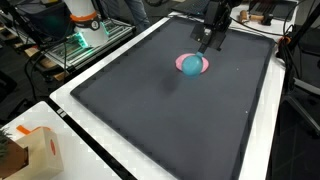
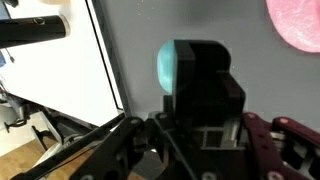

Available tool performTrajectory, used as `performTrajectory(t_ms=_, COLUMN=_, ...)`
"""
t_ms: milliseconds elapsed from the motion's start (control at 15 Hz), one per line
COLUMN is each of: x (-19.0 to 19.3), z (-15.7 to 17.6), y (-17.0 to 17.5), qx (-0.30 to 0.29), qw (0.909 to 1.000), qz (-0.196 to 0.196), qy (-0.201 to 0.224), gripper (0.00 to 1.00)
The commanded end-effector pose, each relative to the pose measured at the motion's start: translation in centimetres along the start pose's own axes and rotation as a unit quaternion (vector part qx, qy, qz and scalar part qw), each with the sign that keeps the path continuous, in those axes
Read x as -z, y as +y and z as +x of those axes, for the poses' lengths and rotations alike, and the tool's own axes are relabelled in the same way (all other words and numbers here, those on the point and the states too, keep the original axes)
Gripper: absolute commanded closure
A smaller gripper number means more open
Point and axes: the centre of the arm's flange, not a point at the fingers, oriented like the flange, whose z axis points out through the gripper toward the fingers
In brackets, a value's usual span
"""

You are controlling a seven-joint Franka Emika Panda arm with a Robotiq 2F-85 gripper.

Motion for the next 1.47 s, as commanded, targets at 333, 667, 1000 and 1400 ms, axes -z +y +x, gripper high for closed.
performTrajectory(t_ms=333, x=-3.0, z=-2.8, y=-2.2, qx=-0.031, qw=0.9955, qz=-0.060, qy=-0.067, gripper=0.75)
performTrajectory(t_ms=667, x=-3.7, z=-3.8, y=-3.0, qx=-0.012, qw=0.9927, qz=-0.071, qy=-0.096, gripper=0.75)
performTrajectory(t_ms=1000, x=-4.1, z=-3.9, y=-3.6, qx=0.000, qw=0.9936, qz=-0.051, qy=-0.101, gripper=0.75)
performTrajectory(t_ms=1400, x=-4.1, z=-3.9, y=-4.3, qx=0.004, qw=0.9949, qz=-0.042, qy=-0.092, gripper=0.75)
